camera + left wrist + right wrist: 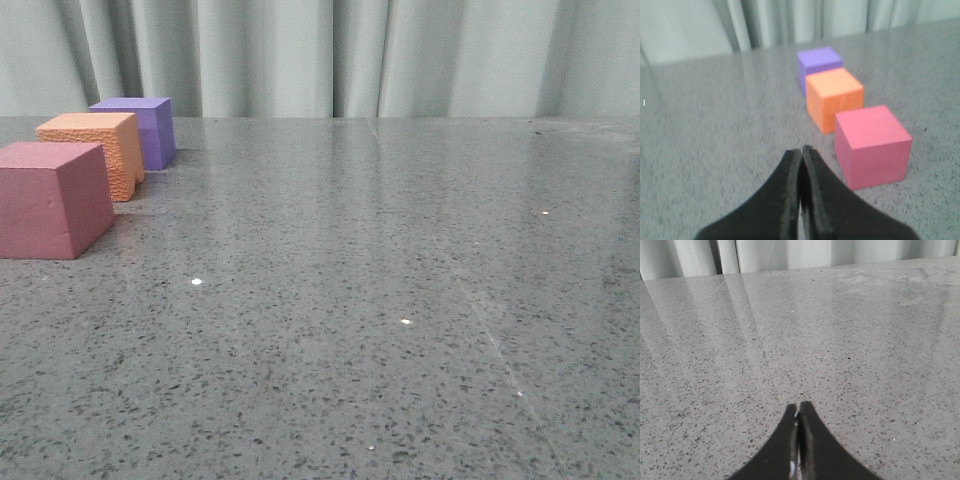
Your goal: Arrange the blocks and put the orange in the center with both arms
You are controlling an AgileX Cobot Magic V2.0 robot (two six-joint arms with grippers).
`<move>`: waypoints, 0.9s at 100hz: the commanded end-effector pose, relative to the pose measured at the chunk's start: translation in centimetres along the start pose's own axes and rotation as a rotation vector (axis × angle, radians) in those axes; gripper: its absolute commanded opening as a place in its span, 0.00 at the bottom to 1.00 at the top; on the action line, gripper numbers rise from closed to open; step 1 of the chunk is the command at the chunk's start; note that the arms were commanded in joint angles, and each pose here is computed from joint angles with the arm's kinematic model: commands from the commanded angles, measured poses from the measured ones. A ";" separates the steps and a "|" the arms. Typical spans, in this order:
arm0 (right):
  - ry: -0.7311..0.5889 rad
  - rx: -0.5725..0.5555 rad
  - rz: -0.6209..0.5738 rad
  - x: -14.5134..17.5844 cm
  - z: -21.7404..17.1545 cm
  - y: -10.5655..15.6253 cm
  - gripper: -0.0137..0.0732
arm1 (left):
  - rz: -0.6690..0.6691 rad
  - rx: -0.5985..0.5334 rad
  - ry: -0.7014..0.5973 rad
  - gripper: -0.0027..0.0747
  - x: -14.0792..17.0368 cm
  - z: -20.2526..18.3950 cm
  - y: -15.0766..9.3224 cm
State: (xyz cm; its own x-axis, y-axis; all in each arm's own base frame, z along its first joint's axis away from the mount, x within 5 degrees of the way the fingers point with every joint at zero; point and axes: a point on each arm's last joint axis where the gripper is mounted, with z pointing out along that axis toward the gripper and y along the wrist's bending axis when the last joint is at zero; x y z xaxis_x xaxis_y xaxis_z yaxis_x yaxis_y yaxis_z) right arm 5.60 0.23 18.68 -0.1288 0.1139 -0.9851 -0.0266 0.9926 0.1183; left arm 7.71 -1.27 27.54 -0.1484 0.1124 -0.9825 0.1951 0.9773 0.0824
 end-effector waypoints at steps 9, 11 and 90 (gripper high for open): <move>-0.117 -0.007 -0.008 -1.3 -0.3 0.1 0.08 | -0.014 -0.007 -0.249 0.01 0.4 -0.7 -0.3; -0.117 -0.007 -0.008 -1.3 -0.3 0.1 0.08 | -0.024 -0.017 -0.256 0.01 0.8 -0.8 -0.2; -0.118 -0.007 -0.008 -1.3 -0.3 0.1 0.08 | -0.075 -0.065 -0.230 0.01 8.1 -0.9 -0.5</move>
State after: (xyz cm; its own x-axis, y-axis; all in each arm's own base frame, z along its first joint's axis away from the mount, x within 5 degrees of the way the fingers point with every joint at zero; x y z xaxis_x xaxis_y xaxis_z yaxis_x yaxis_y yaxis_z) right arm 5.60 0.23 18.69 -0.1281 0.1139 -0.9852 -0.0267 0.9926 0.1183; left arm 5.56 -0.59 20.74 0.0138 0.0167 -0.9998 0.1158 0.9931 0.0182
